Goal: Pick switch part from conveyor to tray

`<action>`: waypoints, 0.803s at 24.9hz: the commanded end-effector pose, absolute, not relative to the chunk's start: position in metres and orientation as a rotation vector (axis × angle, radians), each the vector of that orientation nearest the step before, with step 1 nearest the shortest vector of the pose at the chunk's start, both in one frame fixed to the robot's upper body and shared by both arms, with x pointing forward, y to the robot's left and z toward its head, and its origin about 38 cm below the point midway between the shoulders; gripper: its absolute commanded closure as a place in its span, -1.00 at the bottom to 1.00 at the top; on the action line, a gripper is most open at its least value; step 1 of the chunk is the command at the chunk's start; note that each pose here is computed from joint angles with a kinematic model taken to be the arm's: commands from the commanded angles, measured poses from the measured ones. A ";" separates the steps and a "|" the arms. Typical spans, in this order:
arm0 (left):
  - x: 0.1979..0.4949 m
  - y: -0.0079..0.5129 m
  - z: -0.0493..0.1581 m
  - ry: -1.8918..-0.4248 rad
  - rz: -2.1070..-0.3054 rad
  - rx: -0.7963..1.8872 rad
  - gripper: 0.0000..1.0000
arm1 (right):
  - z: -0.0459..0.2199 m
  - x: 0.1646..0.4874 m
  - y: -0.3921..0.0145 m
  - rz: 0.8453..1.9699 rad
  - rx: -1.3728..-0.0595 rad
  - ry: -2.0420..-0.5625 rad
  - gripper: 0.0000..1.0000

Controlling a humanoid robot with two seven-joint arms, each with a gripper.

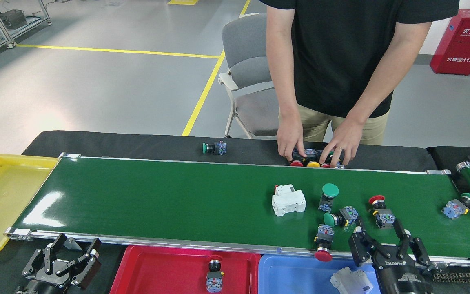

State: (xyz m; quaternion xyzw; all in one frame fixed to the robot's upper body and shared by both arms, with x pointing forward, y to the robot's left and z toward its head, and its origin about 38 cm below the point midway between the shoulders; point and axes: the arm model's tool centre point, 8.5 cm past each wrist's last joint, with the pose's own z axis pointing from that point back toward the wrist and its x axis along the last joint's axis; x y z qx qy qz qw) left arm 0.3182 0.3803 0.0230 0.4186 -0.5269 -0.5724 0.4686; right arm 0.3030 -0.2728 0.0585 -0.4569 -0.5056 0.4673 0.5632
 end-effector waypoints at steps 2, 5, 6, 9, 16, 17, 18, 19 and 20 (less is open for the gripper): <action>0.321 0.378 0.037 -1.355 -1.437 1.031 -1.00 | 0.072 0.310 -0.268 1.101 -1.094 -1.254 -0.90; 0.323 0.369 0.046 -1.395 -1.451 1.038 -1.00 | 0.083 0.324 -0.253 1.123 -1.082 -1.310 -0.90; 0.323 0.369 0.046 -1.396 -1.452 1.039 -1.00 | 0.083 0.327 -0.239 1.151 -1.052 -1.334 -0.90; 0.322 0.370 0.045 -1.390 -1.456 1.037 -1.00 | 0.079 0.326 -0.192 1.253 -0.938 -1.397 -0.90; 0.327 0.366 0.048 -1.405 -1.469 1.035 -1.00 | 0.063 0.314 -0.134 1.376 -0.783 -1.435 -0.90; 0.328 0.363 0.048 -1.411 -1.478 1.026 -1.00 | 0.057 0.313 -0.129 1.393 -0.761 -1.424 -0.90; 0.328 0.361 0.047 -1.415 -1.486 1.020 -1.00 | 0.053 0.314 -0.126 1.391 -0.752 -1.417 -0.89; 0.327 0.361 0.046 -1.414 -1.489 1.014 -1.00 | 0.053 0.318 -0.124 1.382 -0.750 -1.415 -0.88; 0.327 0.360 0.045 -1.414 -1.495 1.008 -1.00 | 0.055 0.324 -0.123 1.372 -0.761 -1.409 -0.87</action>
